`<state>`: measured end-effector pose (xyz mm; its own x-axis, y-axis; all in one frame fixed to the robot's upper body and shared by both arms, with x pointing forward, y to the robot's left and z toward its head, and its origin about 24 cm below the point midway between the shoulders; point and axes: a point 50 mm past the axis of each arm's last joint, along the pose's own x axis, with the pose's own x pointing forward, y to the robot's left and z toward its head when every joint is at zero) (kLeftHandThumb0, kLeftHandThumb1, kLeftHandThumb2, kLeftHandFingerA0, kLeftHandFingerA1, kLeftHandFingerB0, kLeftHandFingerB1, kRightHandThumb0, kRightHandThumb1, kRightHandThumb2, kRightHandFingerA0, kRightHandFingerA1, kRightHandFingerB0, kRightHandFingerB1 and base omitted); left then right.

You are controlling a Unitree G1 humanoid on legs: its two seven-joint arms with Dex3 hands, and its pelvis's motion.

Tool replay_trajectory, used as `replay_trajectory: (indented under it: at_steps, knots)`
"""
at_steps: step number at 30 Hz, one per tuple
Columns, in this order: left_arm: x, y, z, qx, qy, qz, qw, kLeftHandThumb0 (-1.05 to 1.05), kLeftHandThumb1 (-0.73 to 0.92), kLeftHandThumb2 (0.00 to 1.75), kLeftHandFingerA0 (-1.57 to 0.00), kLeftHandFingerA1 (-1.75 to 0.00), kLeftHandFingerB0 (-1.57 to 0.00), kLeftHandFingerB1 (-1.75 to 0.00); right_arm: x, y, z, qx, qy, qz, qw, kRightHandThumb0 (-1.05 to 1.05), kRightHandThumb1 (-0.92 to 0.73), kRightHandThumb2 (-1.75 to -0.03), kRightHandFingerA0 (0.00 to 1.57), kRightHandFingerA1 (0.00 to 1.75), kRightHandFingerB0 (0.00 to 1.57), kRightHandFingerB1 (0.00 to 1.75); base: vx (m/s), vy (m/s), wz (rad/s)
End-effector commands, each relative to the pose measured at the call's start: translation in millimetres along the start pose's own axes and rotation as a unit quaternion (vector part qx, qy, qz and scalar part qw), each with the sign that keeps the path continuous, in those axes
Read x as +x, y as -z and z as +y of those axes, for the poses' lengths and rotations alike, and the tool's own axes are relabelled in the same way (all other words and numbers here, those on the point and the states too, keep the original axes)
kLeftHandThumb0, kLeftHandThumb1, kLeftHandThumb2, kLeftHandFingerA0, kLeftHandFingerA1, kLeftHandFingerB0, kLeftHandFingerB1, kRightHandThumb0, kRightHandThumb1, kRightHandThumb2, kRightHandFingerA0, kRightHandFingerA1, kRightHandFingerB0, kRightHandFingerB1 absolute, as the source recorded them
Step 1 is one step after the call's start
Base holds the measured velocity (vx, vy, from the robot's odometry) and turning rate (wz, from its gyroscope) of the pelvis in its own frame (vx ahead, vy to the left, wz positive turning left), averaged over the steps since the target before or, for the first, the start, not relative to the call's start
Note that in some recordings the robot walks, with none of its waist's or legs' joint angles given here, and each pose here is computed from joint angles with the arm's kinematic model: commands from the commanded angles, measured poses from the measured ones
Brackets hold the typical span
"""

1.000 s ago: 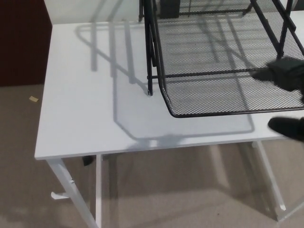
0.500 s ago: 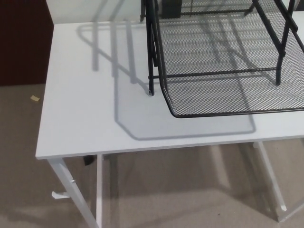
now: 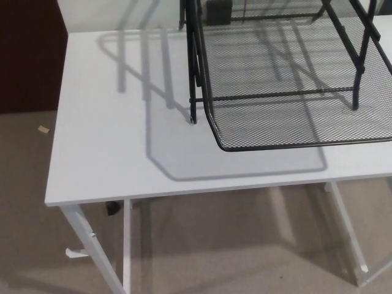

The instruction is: The robot walks towards a file tray kept in the middle of a desk and uses its right hand to grab a tray and pulls it out towards itself

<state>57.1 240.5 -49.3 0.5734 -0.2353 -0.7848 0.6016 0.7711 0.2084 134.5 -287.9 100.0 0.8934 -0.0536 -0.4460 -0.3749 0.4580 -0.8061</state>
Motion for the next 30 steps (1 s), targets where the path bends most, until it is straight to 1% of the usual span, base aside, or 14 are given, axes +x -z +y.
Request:
replay_trajectory:
  at_steps: [1,2,3,4,6,7,12,13,23,24,25,26,29,30]
  knots:
    - [-7.6,4.5,42.4,-0.047,-0.089,0.007,0.995,-0.39,0.59,0.57,-0.5,-0.46,-0.31,-0.36,-20.2,105.7,114.0,0.086,-0.112,0.24,0.96,-0.8,-0.88,-0.66,0.25,0.5,0.16,0.35,0.0,0.0,0.0]
    - [-8.4,4.9,45.0,-0.054,-0.097,0.009,0.994,-0.38,0.58,0.57,-0.48,-0.46,-0.31,-0.35,-20.1,104.8,115.8,0.094,-0.112,0.237,0.96,-0.8,-0.69,-1.02,0.16,0.56,0.06,0.45,0.0,0.0,0.0]
    - [-10.0,6.4,51.5,-0.066,-0.115,0.013,0.991,-0.39,0.59,0.57,-0.43,-0.45,-0.3,-0.34,-19.4,103.6,120.9,0.123,-0.114,0.23,0.959,-0.81,-0.67,-0.99,0.14,0.54,0.07,0.45,0.0,0.0,0.0]
    - [-10.6,7.9,55.4,-0.071,-0.126,0.015,0.989,-0.39,0.6,0.57,-0.38,-0.43,-0.28,-0.34,-19.3,102.3,123.7,0.139,-0.117,0.225,0.957,-0.39,-0.44,-1.05,0.01,0.52,0.0,0.51,0.0,0.0,0.0]
    - [-12.5,9.4,61.6,-0.077,-0.148,0.013,0.986,-0.39,0.6,0.57,-0.34,-0.43,-0.27,-0.34,-20.3,100.1,129.2,0.142,-0.129,0.215,0.958,-0.39,-0.46,-1.05,0.01,0.53,0.0,0.51,0.0,0.0,0.0]
    - [-12.8,9.9,63.3,-0.078,-0.153,0.013,0.985,-0.4,0.61,0.58,-0.3,-0.42,-0.26,-0.34,-20.6,99.2,130.6,0.143,-0.132,0.215,0.957,-0.8,-0.67,-0.98,0.04,0.53,0.04,0.39,0.0,0.0,0.0]
    - [-10.4,7.1,75.1,-0.082,-0.173,0.017,0.981,-0.47,0.5,0.73,-0.27,-0.48,-0.22,-0.42,-17.3,98.0,135.8,0.149,-0.14,0.208,0.956,-0.75,-0.65,-0.96,0.07,0.54,0.03,0.4,0.0,0.0,0.0]
    - [-10.7,9.0,72.0,-0.088,-0.17,0.01,0.981,-0.42,0.59,0.58,-0.34,-0.43,-0.27,-0.33,-19.5,99.6,135.8,0.144,-0.142,0.211,0.956,-0.75,-0.65,-0.96,0.05,0.53,0.04,0.37,0.0,0.0,0.0]
    - [-0.5,1.8,69.5,-0.09,-0.159,0.006,0.983,-0.37,0.6,0.57,-0.34,-0.4,-0.29,-0.33,-11.6,103.4,127.6,0.136,-0.129,0.191,0.963,-0.76,-0.65,-0.96,0.03,0.52,0.03,0.35,0.0,0.0,0.0]
    - [-0.1,2.5,69.0,-0.087,-0.156,0.005,0.984,-0.36,0.6,0.57,-0.34,-0.41,-0.29,-0.33,-13.4,101.2,126.9,0.138,-0.127,0.186,0.965,-0.73,-0.81,-0.65,0.08,0.5,0.08,0.3,0.0,0.0,0.0]
    - [0.1,2.4,69.0,-0.087,-0.155,0.004,0.984,-0.36,0.6,0.57,-0.34,-0.41,-0.29,-0.33,-13.5,101.0,126.9,0.138,-0.127,0.185,0.965,-0.73,-0.81,-0.65,0.08,0.5,0.08,0.3,0.0,0.0,0.0]
    - [1.4,3.0,69.4,-0.085,-0.153,0.001,0.985,-0.36,0.59,0.57,-0.35,-0.41,-0.29,-0.33,-13.7,100.2,126.1,0.138,-0.124,0.183,0.966,-0.75,-0.64,-0.95,0.06,0.53,0.04,0.36,0.0,0.0,0.0]
    - [9.3,-2.6,73.6,-0.088,-0.158,-0.007,0.984,-0.42,0.53,0.69,-0.29,-0.46,-0.26,-0.4,-6.2,100.2,121.0,0.135,-0.117,0.177,0.968,-0.75,-0.65,-0.96,0.08,0.53,0.04,0.35,0.0,0.0,0.0]
    - [9.5,-1.2,72.8,-0.077,-0.157,-0.002,0.984,-0.37,0.6,0.58,-0.34,-0.4,-0.29,-0.33,-7.6,100.0,121.1,0.135,-0.119,0.176,0.968,-0.72,-0.81,-0.65,0.1,0.51,0.07,0.3,0.0,0.0,0.0]
